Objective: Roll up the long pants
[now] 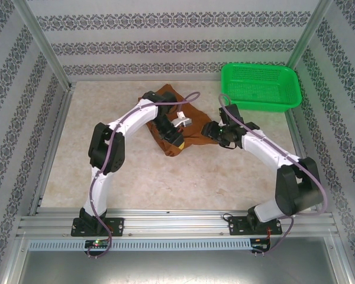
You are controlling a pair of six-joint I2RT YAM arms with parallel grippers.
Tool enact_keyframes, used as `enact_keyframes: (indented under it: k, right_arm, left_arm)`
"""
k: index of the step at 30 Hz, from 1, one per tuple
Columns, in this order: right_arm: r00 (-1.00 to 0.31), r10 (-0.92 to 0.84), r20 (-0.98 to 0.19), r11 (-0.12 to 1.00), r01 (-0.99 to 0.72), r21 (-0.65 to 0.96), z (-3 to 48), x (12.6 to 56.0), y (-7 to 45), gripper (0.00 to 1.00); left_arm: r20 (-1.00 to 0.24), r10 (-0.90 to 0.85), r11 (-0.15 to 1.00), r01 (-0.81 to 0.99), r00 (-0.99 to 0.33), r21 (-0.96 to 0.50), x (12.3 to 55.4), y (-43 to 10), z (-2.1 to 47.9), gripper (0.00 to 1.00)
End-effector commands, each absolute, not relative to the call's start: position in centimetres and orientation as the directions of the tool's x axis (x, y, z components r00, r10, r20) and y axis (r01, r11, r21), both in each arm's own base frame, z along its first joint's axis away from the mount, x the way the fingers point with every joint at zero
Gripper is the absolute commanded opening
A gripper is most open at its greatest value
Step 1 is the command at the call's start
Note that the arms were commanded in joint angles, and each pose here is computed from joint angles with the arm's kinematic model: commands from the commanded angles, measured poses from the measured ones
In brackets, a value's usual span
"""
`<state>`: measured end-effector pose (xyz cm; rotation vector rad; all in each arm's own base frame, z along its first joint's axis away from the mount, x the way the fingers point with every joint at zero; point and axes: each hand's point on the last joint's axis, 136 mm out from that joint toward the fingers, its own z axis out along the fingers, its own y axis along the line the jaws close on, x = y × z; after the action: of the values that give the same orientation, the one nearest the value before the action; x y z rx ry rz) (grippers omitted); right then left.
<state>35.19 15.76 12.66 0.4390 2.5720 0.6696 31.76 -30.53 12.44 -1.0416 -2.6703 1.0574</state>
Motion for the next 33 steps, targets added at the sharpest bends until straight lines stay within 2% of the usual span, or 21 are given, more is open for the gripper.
enact_keyframes:
  k: [1, 5, 9, 13, 15, 17, 19, 26, 33]
  right_arm:
    - [-0.832, 0.417, -0.365, 0.827, 0.181, 0.532, 14.8, 34.0, 15.3, 0.56]
    - [-0.831, 0.420, -0.364, 0.812, 0.165, 0.560, 16.3, 32.3, 15.2, 0.56]
    - [-0.841, 0.405, -0.360, 0.811, 0.149, 0.566, 16.6, 30.4, 15.4, 0.57]
    - [-0.838, 0.401, -0.371, 0.799, 0.121, 0.589, 17.3, 29.7, 15.8, 0.55]
    - [-0.836, 0.396, -0.380, 0.798, 0.108, 0.593, 17.6, 29.8, 16.0, 0.46]
    - [-0.836, 0.392, -0.385, 0.799, 0.101, 0.593, 17.9, 30.1, 16.3, 0.25]
    - [-0.838, 0.384, -0.388, 0.798, 0.089, 0.596, 17.9, 30.6, 16.7, 0.14]
    - [-0.858, 0.351, -0.374, 0.812, 0.080, 0.578, 16.3, 33.9, 18.4, 0.12]
    - [-0.898, 0.308, -0.314, 0.812, 0.076, 0.579, 13.3, 38.5, 21.3, 0.11]
  left_arm:
    - [-0.149, 0.593, 0.497, 0.505, -0.791, -0.706, 29.8, -30.7, 15.5, 0.00]
    - [-0.087, 0.603, 0.541, 0.486, -0.793, -0.686, 28.9, -30.2, 13.1, 0.00]
    - [-0.096, 0.559, 0.510, 0.433, -0.824, -0.743, 29.4, -31.3, 12.3, 0.00]
    - [-0.098, 0.455, 0.450, 0.323, -0.885, -0.832, 31.7, -32.5, 13.0, 0.00]
    - [-0.082, 0.419, 0.447, 0.285, -0.904, -0.848, 32.8, -32.4, 13.2, 0.00]
    - [-0.061, 0.384, 0.458, 0.247, -0.921, -0.854, 33.8, -32.0, 13.1, 0.00]
    - [-0.048, 0.344, 0.452, 0.211, -0.938, -0.867, 34.6, -31.3, 13.2, 0.00]
    - [-0.030, 0.295, 0.459, 0.169, -0.955, -0.872, 35.1, -29.7, 12.9, 0.00]
    - [0.003, 0.327, 0.507, 0.173, -0.945, -0.844, 35.2, -29.1, 10.0, 0.00]
